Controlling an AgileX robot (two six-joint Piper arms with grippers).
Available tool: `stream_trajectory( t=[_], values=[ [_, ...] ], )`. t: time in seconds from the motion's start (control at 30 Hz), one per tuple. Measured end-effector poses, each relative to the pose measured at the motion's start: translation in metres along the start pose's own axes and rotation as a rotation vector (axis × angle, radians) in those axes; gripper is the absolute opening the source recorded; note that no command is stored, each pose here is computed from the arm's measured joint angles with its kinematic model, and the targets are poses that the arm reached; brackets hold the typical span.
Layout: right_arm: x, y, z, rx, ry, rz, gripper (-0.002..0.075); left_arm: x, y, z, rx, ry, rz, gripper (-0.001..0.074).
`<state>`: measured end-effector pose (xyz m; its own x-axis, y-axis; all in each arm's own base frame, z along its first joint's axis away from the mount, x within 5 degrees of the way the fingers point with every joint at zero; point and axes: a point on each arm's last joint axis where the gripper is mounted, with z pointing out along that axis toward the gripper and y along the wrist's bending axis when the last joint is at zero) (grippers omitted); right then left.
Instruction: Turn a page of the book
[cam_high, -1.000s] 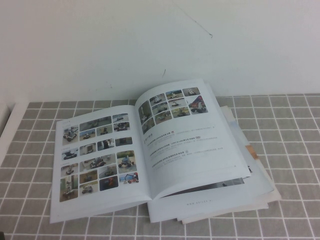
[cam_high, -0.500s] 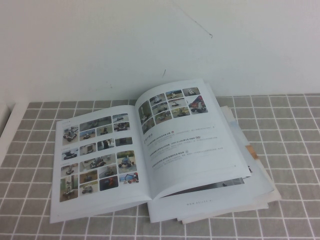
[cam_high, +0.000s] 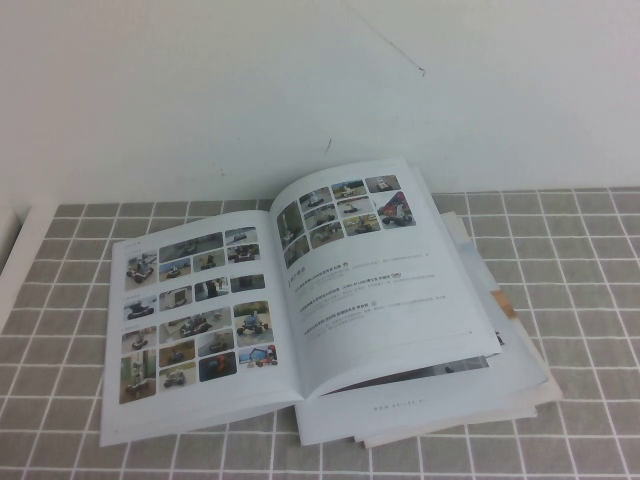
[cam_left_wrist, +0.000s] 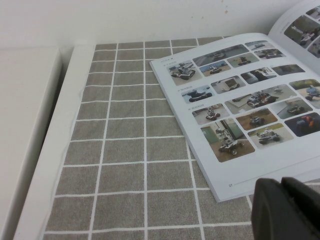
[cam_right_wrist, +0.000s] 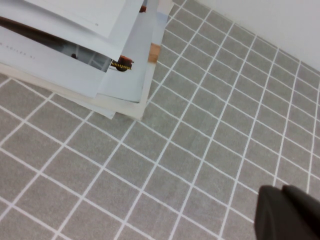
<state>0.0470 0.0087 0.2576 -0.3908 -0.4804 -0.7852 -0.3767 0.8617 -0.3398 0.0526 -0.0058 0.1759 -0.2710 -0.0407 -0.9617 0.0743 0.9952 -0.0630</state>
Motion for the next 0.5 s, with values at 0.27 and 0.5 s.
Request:
stream_trajectory(
  t=[0.27, 0.5],
  values=[
    [0.0, 0.0, 0.0, 0.0, 0.0, 0.0, -0.0002, 0.0, 0.0, 0.0, 0.0, 0.0, 0.0, -0.0004],
    [-0.002, -0.0011, -0.0029, 0.057, -0.109, 0.052, -0.0002, 0.0, 0.0, 0.0, 0.0, 0.0, 0.0, -0.0004]
  ],
)
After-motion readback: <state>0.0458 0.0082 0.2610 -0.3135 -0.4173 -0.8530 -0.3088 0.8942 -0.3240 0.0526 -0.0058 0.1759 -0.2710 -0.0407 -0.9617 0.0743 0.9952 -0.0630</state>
